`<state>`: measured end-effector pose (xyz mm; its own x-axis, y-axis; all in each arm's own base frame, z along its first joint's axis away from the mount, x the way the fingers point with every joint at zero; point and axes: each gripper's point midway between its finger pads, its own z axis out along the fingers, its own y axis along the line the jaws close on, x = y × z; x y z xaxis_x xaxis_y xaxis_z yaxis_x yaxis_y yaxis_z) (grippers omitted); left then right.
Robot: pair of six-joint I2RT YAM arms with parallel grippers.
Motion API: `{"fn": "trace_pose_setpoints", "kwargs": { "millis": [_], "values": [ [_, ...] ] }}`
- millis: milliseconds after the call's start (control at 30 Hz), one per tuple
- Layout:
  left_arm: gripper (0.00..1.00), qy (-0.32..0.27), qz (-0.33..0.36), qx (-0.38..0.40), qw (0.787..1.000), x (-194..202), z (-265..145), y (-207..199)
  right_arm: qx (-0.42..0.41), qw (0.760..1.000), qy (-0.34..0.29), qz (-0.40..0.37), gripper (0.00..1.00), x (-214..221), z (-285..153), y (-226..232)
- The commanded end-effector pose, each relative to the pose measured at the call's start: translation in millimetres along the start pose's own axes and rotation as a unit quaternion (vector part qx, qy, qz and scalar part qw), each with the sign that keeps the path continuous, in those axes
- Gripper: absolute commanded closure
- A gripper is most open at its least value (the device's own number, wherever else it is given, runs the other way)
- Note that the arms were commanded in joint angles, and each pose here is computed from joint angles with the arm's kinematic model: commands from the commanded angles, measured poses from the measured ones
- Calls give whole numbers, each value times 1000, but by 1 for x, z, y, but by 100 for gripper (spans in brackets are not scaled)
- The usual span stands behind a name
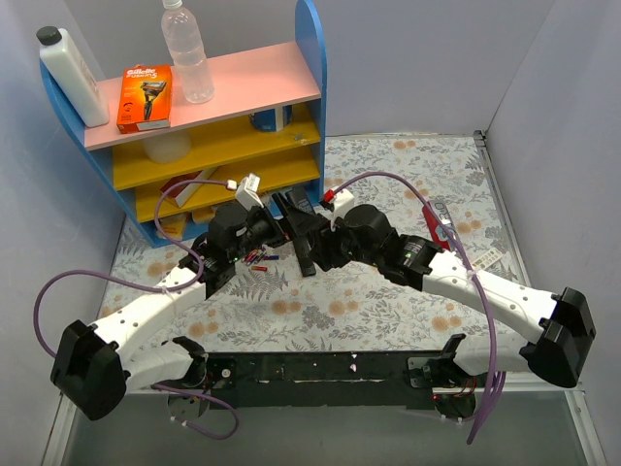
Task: Load the batteries into the remote control
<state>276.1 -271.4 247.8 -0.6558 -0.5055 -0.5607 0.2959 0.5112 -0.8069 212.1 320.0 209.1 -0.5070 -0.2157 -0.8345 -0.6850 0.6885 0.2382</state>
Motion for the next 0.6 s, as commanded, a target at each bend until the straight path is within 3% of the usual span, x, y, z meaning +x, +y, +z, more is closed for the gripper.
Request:
{"fn": "trace_pose_setpoints", "kwargs": {
  "millis": [0,233,333,367,433,467,500,533,567],
  "values": [
    [12,-19,-2,12,1000,-10,4,-16,10,999,-43,-7,99,-31,-3,5],
    [29,-4,-13,10,1000,0,14,-12,19,999,-46,-4,99,-32,-2,5],
    [48,-4,-19,3,1000,2,15,-6,20,999,-48,-4,99,-33,-2,5],
    [61,-6,-21,1,1000,2,15,-5,18,999,-47,-5,99,-33,-2,5],
    [74,-10,-24,-5,1000,3,14,-1,16,999,-47,-6,99,-33,-3,6],
    [87,-13,-24,-3,1000,1,13,-2,12,999,-46,-6,99,-31,-2,8],
    [92,-13,-23,-3,1000,1,12,-2,8,999,-49,-6,92,-32,-3,9],
    [98,-14,-23,-7,1000,1,12,-1,4,998,-55,-6,71,-35,-5,10],
    [100,-9,-26,-16,999,4,12,4,-4,998,-58,-5,60,-34,-5,12]
  ]
}}
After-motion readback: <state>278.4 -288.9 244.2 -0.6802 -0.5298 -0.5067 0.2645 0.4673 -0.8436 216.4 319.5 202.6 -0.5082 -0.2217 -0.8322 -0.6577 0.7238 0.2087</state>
